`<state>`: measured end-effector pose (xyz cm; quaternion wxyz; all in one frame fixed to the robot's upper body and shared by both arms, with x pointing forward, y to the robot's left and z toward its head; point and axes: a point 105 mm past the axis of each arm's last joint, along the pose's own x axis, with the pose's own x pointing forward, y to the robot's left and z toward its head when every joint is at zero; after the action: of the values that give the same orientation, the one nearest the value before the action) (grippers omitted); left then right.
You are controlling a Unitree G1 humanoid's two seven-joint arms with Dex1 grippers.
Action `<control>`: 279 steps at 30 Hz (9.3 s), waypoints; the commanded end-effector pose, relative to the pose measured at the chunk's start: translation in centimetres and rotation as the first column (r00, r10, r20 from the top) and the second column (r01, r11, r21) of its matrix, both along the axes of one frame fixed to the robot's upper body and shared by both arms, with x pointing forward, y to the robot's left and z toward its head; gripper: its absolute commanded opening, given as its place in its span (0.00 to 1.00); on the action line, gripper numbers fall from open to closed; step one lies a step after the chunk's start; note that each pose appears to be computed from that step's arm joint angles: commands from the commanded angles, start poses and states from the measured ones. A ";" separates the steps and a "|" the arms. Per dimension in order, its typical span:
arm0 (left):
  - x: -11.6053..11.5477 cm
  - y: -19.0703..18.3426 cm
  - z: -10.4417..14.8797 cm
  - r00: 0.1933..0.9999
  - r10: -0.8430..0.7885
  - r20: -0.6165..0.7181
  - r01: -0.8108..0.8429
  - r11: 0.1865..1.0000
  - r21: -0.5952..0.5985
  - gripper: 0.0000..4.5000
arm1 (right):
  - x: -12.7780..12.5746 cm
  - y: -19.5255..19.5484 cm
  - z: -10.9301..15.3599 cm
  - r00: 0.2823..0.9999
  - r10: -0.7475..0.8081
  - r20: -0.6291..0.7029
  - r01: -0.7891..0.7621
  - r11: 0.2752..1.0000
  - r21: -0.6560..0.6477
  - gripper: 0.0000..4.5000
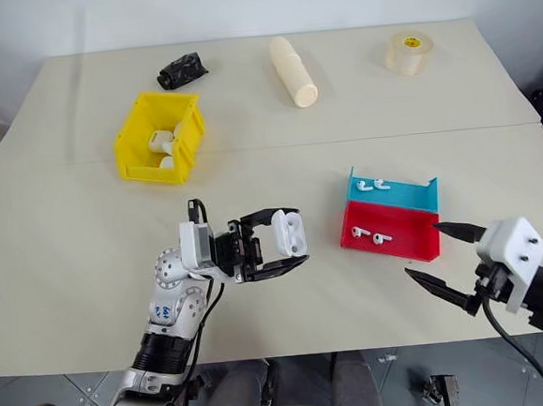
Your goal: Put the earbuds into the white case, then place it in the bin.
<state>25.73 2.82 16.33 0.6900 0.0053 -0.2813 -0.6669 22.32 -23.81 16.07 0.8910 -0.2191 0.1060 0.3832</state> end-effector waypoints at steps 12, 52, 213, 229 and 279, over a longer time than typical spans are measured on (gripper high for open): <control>0.0 0.1 0.1 1.000 0.005 0.012 -0.005 0.998 0.062 0.62 | 4.7 2.9 -1.2 0.965 0.068 -0.255 -0.142 0.948 -0.284 1.00; 0.1 -0.2 0.6 1.000 0.016 0.012 -0.016 0.999 0.042 0.62 | 7.5 4.1 -2.1 0.937 0.186 -0.294 -0.319 0.798 -0.511 0.33; 1.4 0.6 1.1 0.993 0.062 -0.098 -0.058 0.997 0.046 0.62 | 15.9 0.6 0.9 0.984 0.019 -0.177 -0.090 0.910 -0.406 0.99; 1.6 0.4 1.6 0.994 0.070 -0.083 -0.068 0.997 0.032 0.62 | 16.9 1.1 -0.4 0.960 0.024 -0.280 -0.144 0.898 -0.416 0.42; 4.1 -0.3 3.3 0.989 0.058 -0.135 -0.055 0.998 0.023 0.62 | 3.1 13.4 6.9 0.918 0.396 0.019 -0.227 0.486 0.844 0.16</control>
<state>29.94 2.84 18.37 0.7346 -0.0210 -0.2074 -0.6458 26.18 -10.98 22.11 0.7969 0.2495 -0.0250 0.5496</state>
